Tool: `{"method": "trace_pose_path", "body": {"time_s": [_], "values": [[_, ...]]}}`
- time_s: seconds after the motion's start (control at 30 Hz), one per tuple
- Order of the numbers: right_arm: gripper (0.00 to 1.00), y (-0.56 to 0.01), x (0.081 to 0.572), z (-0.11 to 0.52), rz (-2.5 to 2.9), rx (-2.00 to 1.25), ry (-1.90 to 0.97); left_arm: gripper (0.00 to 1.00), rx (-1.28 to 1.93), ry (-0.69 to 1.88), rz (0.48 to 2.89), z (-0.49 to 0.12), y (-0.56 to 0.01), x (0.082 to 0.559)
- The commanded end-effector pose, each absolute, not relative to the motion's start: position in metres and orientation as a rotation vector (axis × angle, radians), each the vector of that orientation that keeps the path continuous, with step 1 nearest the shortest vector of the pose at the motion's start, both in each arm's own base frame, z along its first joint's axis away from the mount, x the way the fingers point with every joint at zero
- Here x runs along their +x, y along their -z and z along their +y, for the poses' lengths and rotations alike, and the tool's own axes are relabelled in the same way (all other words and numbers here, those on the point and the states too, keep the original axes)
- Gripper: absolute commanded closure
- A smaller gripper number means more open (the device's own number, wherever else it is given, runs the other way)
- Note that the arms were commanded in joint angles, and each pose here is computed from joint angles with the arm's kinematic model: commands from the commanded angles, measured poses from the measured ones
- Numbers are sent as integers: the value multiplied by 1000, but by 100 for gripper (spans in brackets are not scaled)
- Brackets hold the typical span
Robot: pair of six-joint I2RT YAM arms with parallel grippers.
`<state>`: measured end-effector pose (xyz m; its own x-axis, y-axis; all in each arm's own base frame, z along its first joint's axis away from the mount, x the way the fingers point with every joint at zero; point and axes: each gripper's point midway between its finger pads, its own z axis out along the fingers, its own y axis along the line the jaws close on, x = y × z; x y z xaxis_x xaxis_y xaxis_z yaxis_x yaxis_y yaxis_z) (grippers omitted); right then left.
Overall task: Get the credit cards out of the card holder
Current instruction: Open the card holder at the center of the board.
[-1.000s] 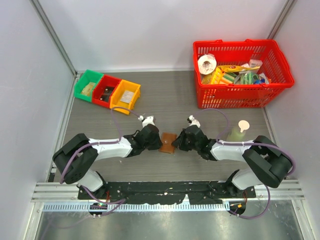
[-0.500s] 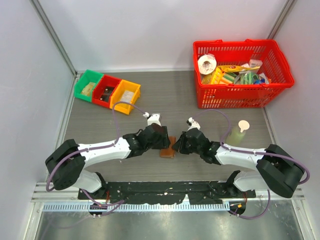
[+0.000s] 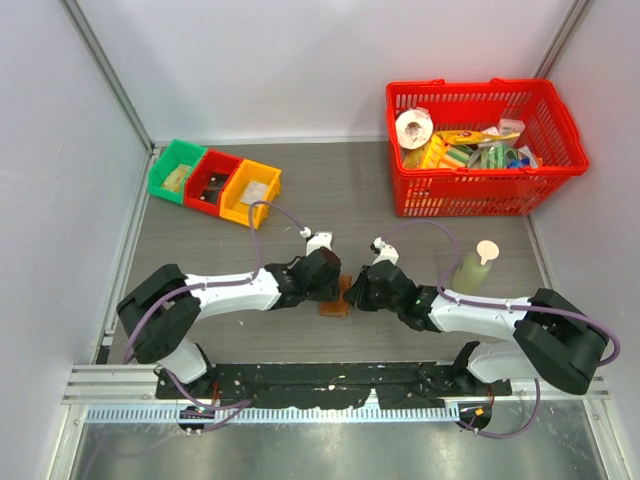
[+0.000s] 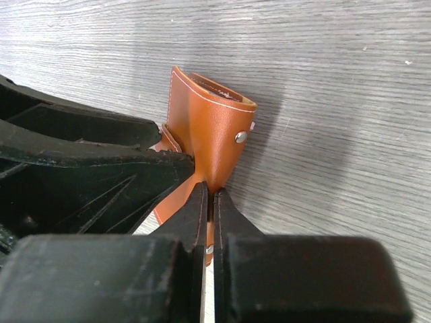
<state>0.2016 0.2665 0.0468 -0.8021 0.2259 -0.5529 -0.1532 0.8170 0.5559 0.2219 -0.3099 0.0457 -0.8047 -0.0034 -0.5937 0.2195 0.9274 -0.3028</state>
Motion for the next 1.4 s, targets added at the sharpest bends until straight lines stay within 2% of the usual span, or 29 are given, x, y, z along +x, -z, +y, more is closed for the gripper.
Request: {"method": "trace_pose_path", "body": {"time_s": [0.0,0.2,0.33,0.4,0.43,0.53,0.87,1.1,1.23,1.3,1.37], "values": [[99,-50,205,265,2357,19,-744,54,210,480,2457,-321,-52,226],[99,-51,205,266,2354,13,-741,57,287,473,2532,-325,-37,211],[99,-52,206,266,2353,14,-743,65,352,369,2554,-323,-31,206],[99,-52,205,265,2350,17,-739,72,370,327,2555,-322,-31,205],[99,-53,206,264,2347,21,-736,81,375,321,2551,-322,-32,206],[99,-53,206,261,2343,31,-725,100,369,317,2526,-320,-43,208],[99,-53,207,253,2328,55,-694,100,257,378,2376,-299,-90,225],[98,-55,214,244,2327,35,-602,100,52,439,2377,-256,-75,229],[78,-64,223,238,2339,-37,-477,100,-29,514,2358,-252,-66,223],[60,-69,227,238,2353,-91,-414,100,-66,540,2350,-250,-61,221],[49,-76,230,240,2352,-151,-365,100,-107,560,2344,-247,-57,219]]}}
